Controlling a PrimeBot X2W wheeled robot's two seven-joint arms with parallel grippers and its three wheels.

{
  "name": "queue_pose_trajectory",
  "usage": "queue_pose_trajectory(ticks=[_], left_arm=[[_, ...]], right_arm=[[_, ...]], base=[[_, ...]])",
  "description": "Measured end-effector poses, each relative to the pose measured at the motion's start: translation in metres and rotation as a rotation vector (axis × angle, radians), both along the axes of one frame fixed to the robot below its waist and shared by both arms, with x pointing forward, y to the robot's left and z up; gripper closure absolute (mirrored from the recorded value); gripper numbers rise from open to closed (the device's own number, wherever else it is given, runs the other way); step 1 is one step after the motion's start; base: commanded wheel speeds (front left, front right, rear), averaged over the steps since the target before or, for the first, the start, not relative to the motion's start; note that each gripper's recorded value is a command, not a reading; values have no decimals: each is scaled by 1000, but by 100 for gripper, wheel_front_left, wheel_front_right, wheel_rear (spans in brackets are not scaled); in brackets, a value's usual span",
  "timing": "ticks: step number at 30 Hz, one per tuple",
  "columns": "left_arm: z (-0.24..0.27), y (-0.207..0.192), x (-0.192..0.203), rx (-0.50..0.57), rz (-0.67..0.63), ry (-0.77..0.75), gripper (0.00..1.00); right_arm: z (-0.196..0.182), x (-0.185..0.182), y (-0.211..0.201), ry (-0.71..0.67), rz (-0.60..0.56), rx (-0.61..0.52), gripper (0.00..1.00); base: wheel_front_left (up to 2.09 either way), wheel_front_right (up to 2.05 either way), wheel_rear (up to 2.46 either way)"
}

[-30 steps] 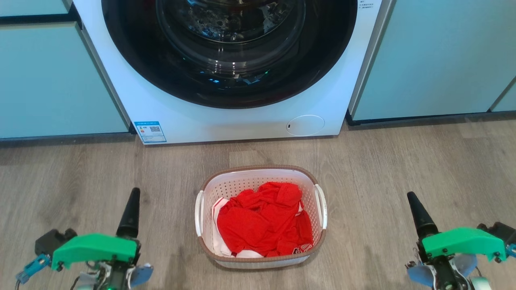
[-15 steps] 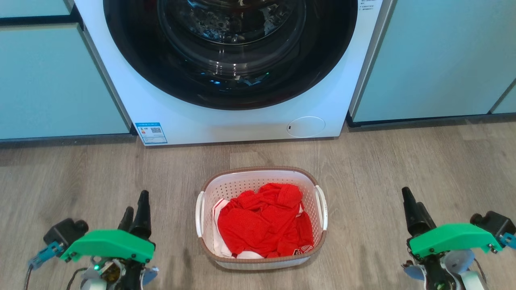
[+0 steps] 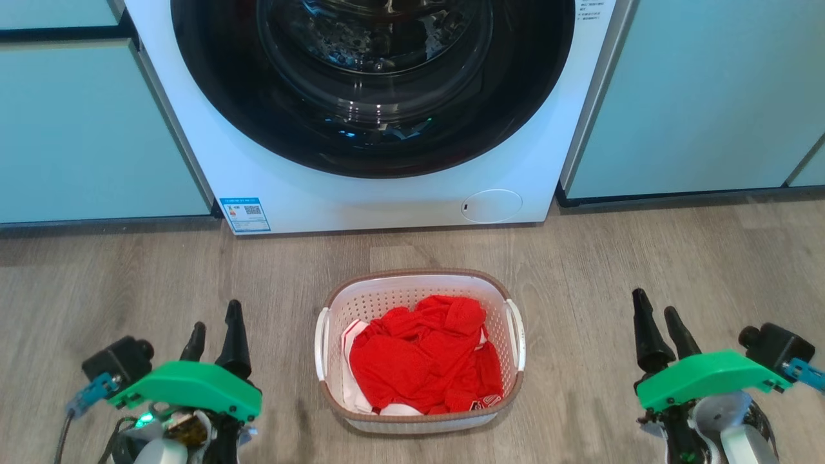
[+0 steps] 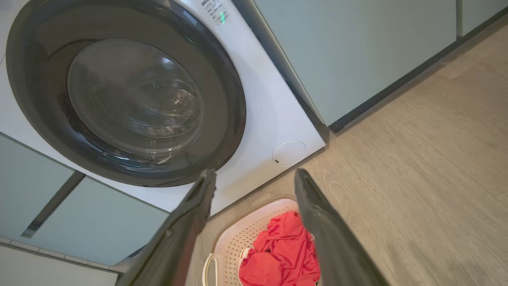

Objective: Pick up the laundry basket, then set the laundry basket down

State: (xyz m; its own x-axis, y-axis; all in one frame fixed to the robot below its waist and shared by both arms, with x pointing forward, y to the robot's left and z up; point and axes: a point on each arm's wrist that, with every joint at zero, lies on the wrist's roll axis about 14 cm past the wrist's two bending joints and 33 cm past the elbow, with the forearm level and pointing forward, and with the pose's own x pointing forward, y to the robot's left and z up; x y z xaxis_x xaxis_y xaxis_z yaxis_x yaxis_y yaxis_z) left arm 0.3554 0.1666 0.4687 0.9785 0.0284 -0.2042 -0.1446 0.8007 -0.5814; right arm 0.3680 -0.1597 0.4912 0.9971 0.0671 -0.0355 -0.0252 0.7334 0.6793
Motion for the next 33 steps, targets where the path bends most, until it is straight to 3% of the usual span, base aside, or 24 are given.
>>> queue_pose_trajectory(ticks=[17, 33], left_arm=[[16, -5, 0, 254, -23, -65, 0], [30, -17, -2, 418, -44, -142, 0]], right_arm=[[15, 0, 13, -81, 45, -228, 0], [23, -1, 23, -147, 80, -417, 0]], base=[[0, 0, 0], [0, 0, 0]])
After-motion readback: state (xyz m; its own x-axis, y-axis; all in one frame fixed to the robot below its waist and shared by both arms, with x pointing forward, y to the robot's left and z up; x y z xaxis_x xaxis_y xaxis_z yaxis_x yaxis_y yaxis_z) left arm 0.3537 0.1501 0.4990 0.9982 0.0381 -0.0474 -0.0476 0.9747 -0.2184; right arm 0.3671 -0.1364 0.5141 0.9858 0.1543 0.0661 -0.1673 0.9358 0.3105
